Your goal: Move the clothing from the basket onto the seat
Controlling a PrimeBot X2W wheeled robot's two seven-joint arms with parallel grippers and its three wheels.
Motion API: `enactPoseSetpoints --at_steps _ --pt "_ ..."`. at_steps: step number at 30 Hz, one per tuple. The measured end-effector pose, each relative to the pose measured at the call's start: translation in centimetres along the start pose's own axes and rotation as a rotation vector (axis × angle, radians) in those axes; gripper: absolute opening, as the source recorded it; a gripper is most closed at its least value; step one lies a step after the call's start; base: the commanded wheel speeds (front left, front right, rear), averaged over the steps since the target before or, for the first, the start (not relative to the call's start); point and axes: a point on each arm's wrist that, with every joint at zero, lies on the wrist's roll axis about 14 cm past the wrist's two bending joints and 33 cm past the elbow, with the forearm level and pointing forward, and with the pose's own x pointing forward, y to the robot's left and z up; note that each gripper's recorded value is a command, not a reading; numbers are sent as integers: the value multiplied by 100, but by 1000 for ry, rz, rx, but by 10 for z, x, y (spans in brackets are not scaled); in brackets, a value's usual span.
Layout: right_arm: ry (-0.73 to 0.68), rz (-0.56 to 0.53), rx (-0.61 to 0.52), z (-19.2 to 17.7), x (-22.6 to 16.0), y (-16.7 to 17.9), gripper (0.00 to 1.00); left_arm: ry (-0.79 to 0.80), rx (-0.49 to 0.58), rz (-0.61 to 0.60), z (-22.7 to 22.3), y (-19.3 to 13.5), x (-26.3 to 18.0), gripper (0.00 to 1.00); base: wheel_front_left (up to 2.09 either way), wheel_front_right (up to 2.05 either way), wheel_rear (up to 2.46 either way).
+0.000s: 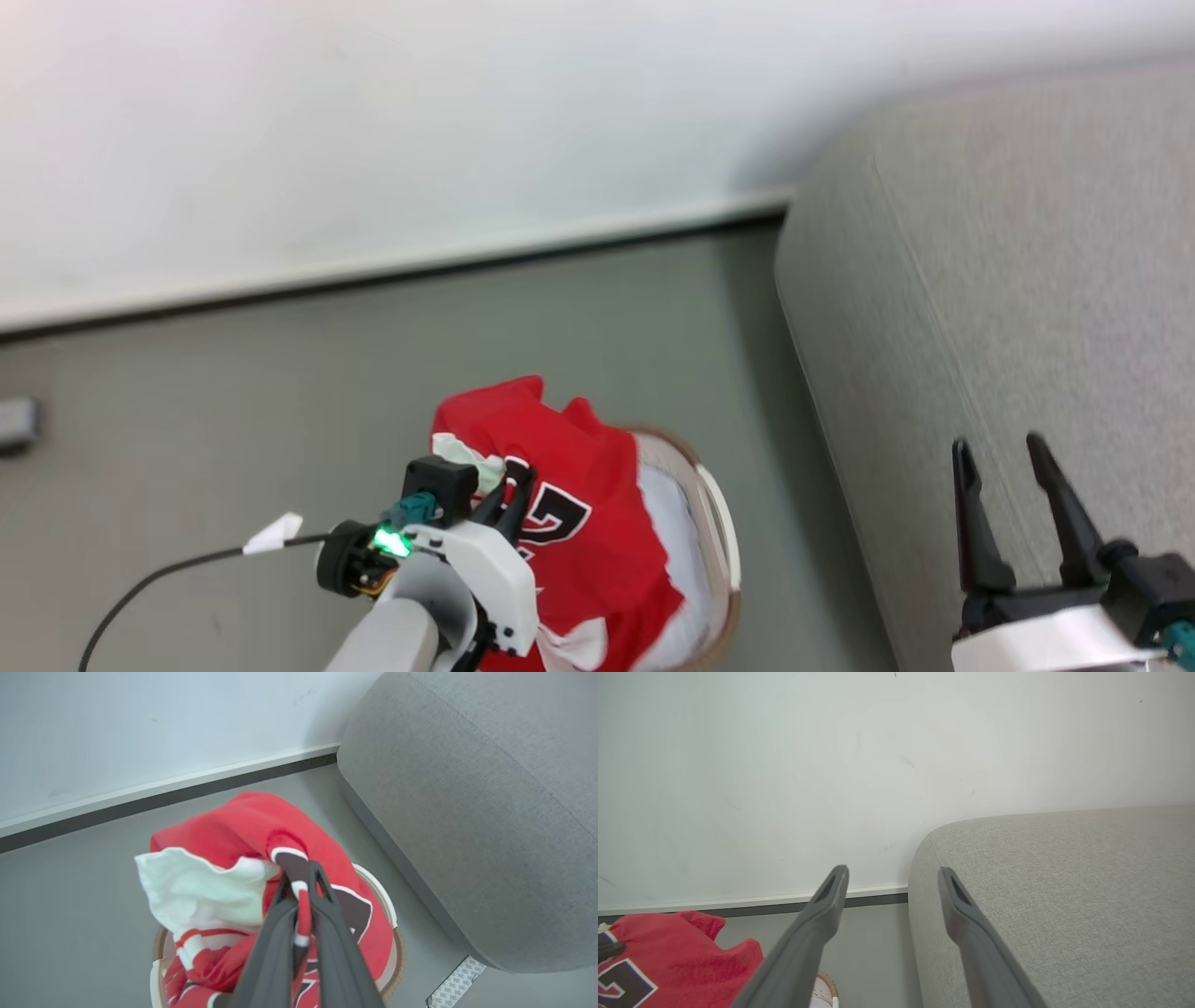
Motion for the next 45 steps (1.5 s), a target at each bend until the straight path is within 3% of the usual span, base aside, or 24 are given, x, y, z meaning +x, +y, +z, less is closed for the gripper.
enactPoseSetpoints --at_steps 9,20,27,35,45 --pt "-45 44 15 15 -34 15 100 -232 8 62 76 -10 -63 0 0 0 0" --pt "-90 156 -3 27 -47 50 100 -365 22 102 122 -12 -120 0 0 0 0" --pt "-115 420 -41 37 -48 121 100 -396 25 74 137 -22 -130 0 0 0 0" --pt "-121 706 -147 43 -53 180 100 -399 32 -13 141 -49 -131 0 0 0 0" --pt "-10 872 -207 12 -64 216 100 -379 24 -129 135 -90 -131 0 0 0 0"
